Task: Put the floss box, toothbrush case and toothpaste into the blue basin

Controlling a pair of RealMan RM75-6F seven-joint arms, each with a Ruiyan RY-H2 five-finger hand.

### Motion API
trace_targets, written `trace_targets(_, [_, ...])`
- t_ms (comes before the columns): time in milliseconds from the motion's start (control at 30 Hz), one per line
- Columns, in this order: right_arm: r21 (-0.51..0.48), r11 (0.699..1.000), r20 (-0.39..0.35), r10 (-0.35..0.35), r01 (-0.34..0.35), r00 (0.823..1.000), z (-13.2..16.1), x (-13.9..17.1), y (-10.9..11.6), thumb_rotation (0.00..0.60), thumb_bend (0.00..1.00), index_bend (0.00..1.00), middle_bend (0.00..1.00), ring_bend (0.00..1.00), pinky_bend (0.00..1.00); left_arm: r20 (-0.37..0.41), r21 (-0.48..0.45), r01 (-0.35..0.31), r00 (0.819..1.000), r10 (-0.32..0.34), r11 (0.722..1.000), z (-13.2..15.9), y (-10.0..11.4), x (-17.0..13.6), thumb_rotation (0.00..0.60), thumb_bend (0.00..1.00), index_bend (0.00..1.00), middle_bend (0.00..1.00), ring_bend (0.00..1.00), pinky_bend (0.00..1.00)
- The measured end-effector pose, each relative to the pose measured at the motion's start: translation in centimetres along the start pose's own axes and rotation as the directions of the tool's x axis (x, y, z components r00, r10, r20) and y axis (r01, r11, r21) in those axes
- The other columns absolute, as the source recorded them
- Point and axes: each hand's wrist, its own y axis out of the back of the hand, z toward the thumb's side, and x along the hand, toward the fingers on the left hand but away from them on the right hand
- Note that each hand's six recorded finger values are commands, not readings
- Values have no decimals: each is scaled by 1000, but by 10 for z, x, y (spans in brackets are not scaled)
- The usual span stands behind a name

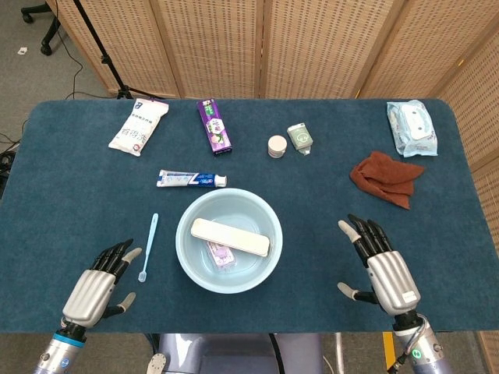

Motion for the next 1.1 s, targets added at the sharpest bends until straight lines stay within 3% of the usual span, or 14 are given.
trace_targets(533, [-20, 999, 36, -27, 28, 999, -47, 84, 9, 600, 105, 0, 0, 0, 0, 11, 1, -16, 1000, 16, 1000, 4, -4, 0, 600, 316, 0, 0, 0, 105])
trace_targets(867, [-45, 997, 26, -57, 58, 998, -54, 95, 17, 600, 105, 0, 0, 0, 0, 6, 11, -26, 1000, 26, 1000, 7, 4, 21, 600, 318, 0, 0, 0, 106])
trace_targets(1100, [-53, 997, 36, -58, 59, 998, -58, 94, 17, 600, 105, 0, 0, 0, 0, -8, 28, -43, 999, 43, 999, 5, 27, 65, 600, 319, 0, 0, 0, 105])
